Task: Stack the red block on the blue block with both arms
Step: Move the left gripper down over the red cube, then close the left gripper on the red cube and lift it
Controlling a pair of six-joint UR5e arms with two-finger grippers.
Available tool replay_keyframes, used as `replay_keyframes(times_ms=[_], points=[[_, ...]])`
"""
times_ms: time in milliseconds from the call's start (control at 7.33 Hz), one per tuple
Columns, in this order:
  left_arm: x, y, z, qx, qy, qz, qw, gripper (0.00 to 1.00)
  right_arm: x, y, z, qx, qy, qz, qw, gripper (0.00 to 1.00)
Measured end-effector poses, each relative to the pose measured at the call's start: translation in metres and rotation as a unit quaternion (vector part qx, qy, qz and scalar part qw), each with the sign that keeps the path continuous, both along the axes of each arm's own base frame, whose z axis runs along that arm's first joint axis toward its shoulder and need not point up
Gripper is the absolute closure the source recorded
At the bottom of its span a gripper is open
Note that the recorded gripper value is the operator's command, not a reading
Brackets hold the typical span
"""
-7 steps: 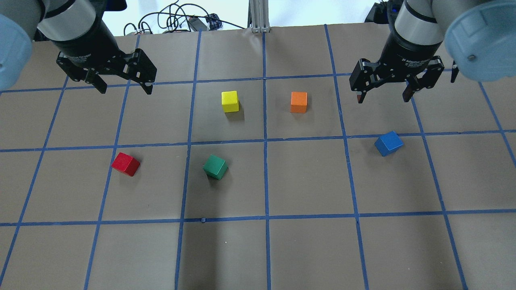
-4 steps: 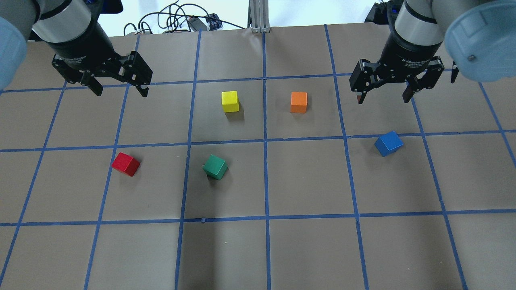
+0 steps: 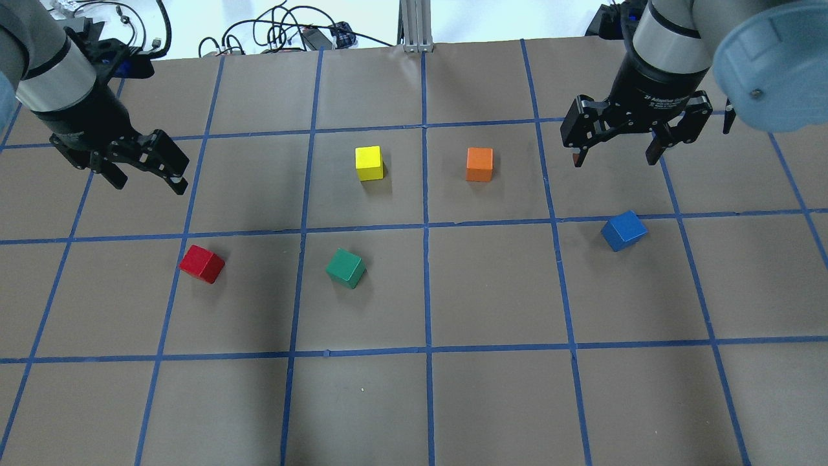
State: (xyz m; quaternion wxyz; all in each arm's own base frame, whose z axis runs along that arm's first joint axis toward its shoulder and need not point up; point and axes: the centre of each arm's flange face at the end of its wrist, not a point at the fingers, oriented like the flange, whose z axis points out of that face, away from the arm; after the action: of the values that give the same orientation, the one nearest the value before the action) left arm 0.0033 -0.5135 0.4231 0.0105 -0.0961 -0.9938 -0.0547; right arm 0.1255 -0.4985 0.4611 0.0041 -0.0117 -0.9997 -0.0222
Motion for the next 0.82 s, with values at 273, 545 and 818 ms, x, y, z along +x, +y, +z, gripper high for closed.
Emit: replay_keyframes(times_ms=[273,545,818], points=[[0.023,-0.005,-0.064,0.013,0.013,-0.054,0.9984,0.00,0.000,0.000,0.000,-0.001,0.000,0.000,1.0000,0.00],[0.029,-0.001,-0.128,0.006,-0.002,-0.116,0.9933,0.00,0.000,-0.001,0.001,-0.003,0.000,0.000,1.0000,0.00],[0.031,0.004,-0.168,0.005,-0.013,-0.155,0.9877,0.00,0.000,0.000,0.000,-0.002,0.000,-0.001,1.0000,0.00]])
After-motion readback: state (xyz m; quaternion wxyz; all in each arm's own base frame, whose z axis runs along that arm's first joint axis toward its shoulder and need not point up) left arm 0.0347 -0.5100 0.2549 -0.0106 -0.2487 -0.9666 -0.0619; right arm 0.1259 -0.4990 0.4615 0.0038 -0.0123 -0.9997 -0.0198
